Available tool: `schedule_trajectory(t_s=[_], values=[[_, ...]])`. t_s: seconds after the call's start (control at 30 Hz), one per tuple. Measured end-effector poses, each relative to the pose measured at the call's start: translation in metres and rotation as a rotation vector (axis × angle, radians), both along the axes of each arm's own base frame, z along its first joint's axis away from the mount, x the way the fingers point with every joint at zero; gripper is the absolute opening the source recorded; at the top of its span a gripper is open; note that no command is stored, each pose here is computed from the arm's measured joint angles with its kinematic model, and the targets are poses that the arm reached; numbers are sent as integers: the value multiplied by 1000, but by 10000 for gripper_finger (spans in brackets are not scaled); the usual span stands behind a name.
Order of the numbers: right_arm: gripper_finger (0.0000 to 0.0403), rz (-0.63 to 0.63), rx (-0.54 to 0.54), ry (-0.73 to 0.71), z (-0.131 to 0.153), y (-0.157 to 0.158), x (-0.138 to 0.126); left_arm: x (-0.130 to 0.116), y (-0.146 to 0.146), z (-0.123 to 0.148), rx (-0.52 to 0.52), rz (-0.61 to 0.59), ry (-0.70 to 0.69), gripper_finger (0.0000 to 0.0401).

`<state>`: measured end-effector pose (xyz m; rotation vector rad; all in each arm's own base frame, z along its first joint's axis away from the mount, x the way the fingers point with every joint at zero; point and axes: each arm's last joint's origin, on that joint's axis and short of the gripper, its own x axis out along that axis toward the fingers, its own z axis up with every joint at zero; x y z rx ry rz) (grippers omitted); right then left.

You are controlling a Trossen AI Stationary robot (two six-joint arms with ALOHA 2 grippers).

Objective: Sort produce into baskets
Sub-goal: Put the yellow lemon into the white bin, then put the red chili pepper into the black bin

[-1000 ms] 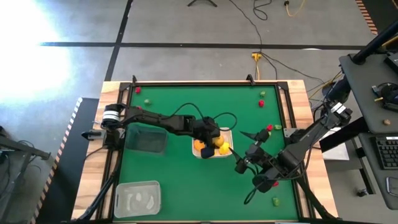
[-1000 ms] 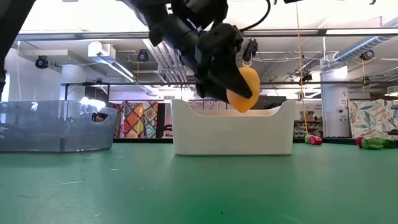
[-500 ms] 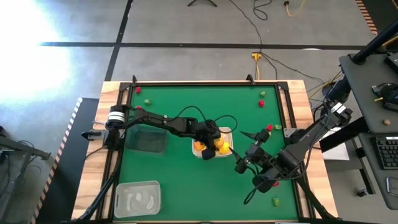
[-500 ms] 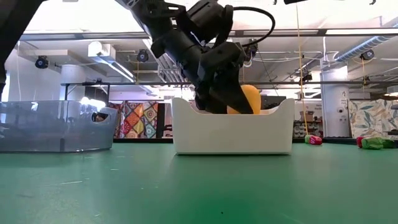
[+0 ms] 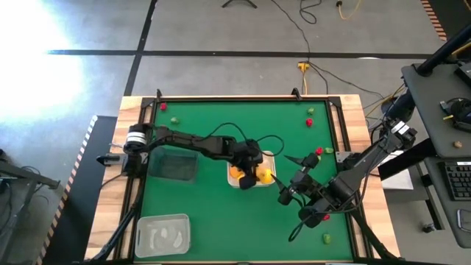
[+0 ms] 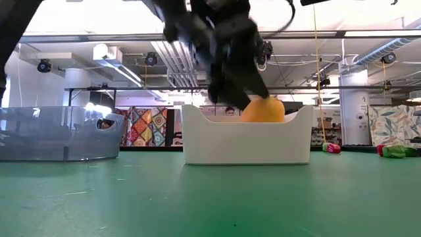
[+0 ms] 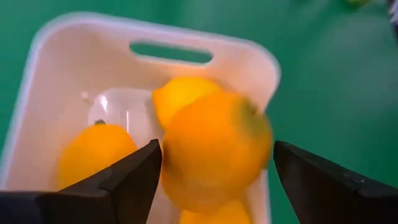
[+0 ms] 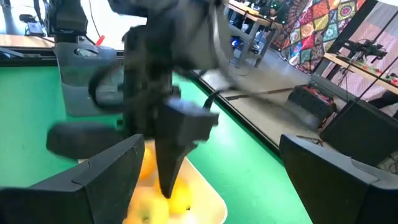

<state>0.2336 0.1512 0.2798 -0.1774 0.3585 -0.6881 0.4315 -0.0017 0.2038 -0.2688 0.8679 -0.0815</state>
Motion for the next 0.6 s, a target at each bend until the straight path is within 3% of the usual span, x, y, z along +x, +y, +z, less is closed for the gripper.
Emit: schedule_trajectory(t_s=[0.27, 0.43, 0.6], values=[[366, -4, -1, 1, 0, -1, 1, -30, -15, 58, 36, 14, -73, 280], [366, -32, -12, 18, -10, -9, 3, -59, -48, 59, 130, 119, -216, 278], [366, -65, 21, 43, -27, -19, 2, -87, -67, 48, 140, 158, -421, 278]])
